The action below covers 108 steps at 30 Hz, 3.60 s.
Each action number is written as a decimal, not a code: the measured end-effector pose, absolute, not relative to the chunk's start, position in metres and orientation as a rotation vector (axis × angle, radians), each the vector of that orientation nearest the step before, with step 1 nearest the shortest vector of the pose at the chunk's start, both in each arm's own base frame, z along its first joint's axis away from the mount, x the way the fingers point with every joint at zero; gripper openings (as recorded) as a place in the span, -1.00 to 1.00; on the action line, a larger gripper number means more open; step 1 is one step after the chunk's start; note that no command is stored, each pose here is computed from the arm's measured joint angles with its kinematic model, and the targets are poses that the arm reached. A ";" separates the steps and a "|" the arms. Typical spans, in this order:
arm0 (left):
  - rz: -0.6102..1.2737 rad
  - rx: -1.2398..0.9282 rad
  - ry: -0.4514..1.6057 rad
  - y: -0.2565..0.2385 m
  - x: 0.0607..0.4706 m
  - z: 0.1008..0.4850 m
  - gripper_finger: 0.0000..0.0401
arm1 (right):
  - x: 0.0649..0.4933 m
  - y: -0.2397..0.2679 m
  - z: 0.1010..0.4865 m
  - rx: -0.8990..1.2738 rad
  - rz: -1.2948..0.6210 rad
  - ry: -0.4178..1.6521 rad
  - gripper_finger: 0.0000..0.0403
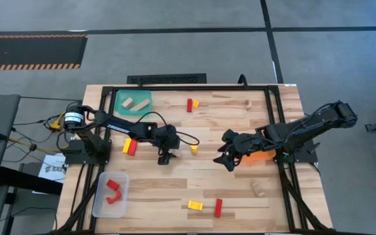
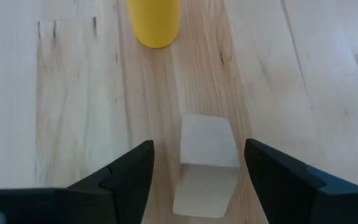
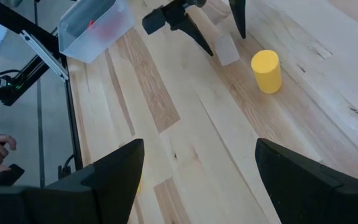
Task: Sort & place blocks by color
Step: Put the light brown block into the light blue bin
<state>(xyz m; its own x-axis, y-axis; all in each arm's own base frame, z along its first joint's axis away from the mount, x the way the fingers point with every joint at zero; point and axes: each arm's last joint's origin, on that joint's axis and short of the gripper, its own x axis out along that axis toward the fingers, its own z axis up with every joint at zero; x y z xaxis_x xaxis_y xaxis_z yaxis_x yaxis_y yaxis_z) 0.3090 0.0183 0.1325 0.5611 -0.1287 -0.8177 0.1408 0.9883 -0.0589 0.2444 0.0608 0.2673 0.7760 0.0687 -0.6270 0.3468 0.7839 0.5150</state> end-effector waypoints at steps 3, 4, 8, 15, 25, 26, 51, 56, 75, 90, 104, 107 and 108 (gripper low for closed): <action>-0.164 0.008 0.962 0.016 0.309 0.133 0.18 | 0.244 0.061 0.267 0.667 -0.164 0.676 0.62; -0.167 0.009 0.961 0.015 0.309 0.133 0.18 | 0.244 0.061 0.267 0.669 -0.165 0.676 0.62; -0.187 0.020 0.962 0.008 0.310 0.133 0.18 | 0.244 0.061 0.267 0.671 -0.165 0.676 0.62; -0.168 0.042 0.978 0.004 0.309 0.132 -0.12 | 0.244 0.061 0.267 0.673 -0.166 0.676 0.62; -0.076 0.049 0.924 0.014 0.310 0.162 -0.51 | 0.244 0.062 0.267 0.695 -0.171 0.675 0.62; -0.045 0.058 0.884 0.019 0.309 0.177 -0.51 | 0.244 0.062 0.267 0.696 -0.171 0.675 0.62; 0.844 -0.332 0.927 0.198 0.169 0.217 -0.47 | 0.246 0.060 0.269 0.683 -0.161 0.651 0.62; 0.846 -0.389 1.037 0.216 0.172 0.198 -0.45 | 0.246 0.061 0.269 0.682 -0.158 0.653 0.62; 0.892 -0.368 1.224 0.228 0.174 0.199 -0.28 | 0.246 0.062 0.269 0.666 -0.150 0.658 0.62; 0.879 -0.402 1.185 0.233 0.187 0.253 0.25 | 0.246 0.061 0.269 0.645 -0.144 0.657 0.62; 0.019 -0.341 0.828 0.114 0.298 0.250 0.17 | 0.239 0.065 0.263 0.714 -0.179 0.743 0.62; -0.093 -0.181 0.815 0.076 0.313 0.252 0.13 | 0.231 0.072 0.257 0.800 -0.185 0.864 0.62; -0.099 -0.126 0.829 0.067 0.315 0.251 0.12 | 0.228 0.075 0.255 0.848 -0.186 0.916 0.62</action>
